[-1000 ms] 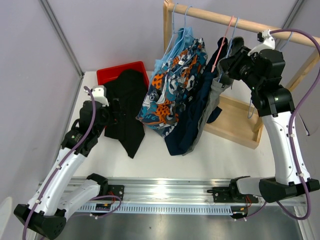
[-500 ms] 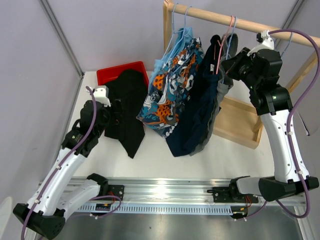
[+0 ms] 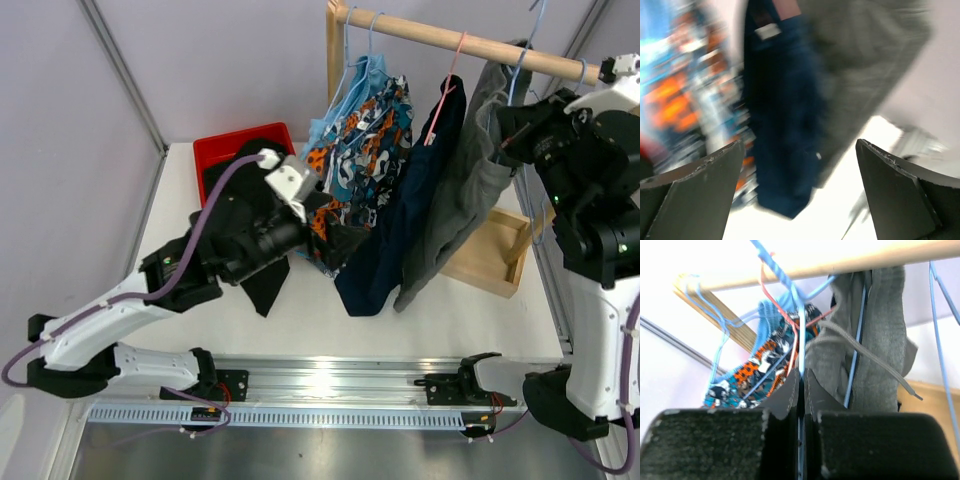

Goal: Remove the shorts from the hanger

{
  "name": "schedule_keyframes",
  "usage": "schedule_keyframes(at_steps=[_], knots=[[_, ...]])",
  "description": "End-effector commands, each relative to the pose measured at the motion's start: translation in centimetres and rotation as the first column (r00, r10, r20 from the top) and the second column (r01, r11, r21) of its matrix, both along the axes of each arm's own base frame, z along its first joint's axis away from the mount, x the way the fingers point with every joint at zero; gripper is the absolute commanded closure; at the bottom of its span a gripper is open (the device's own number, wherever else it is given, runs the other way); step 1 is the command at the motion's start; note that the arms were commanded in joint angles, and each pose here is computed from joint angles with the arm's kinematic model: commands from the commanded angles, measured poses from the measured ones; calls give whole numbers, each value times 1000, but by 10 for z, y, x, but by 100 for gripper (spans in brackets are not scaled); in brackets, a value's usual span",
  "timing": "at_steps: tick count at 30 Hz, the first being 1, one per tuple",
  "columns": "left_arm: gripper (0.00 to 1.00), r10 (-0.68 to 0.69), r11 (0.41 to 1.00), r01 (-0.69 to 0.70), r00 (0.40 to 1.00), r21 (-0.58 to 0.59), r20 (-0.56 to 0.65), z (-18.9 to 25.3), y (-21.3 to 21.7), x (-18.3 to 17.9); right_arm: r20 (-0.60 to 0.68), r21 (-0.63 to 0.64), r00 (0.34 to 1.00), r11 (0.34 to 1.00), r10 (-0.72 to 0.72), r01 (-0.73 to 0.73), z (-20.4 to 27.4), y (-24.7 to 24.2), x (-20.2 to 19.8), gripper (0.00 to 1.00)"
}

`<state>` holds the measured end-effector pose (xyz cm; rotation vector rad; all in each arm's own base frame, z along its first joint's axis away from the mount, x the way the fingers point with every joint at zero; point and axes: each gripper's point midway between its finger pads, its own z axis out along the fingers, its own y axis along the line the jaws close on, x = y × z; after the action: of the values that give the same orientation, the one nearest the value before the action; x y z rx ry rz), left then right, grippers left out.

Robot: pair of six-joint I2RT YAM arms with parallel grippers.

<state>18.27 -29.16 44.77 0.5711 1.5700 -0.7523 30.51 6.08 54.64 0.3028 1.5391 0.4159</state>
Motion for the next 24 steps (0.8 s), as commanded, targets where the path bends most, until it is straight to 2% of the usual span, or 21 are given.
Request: schedule_keyframes(at_steps=[1,2,6,9,15,24], knots=[[1,-206,978,208,977,-33,53,18,-56,-28,162,49,987,999,1,-9,50,-6,-32,100],[1,-291,953,296,954,-66,68,24,-71,-41,170,56,985,998,13,-23,52,-4,-37,100],[1,-451,885,456,890,-97,71,15,-123,-74,160,80,986,995,45,-58,48,1,-45,100],[1,-497,858,504,863,-100,84,14,-155,-83,156,90,986,994,55,-69,47,1,-51,100],[1,-540,837,542,840,-73,52,-5,-199,-91,145,95,987,993,61,-76,39,2,-54,100],[1,-498,861,502,865,-82,65,-8,-218,-79,140,130,987,987,73,-92,27,4,-60,100]])
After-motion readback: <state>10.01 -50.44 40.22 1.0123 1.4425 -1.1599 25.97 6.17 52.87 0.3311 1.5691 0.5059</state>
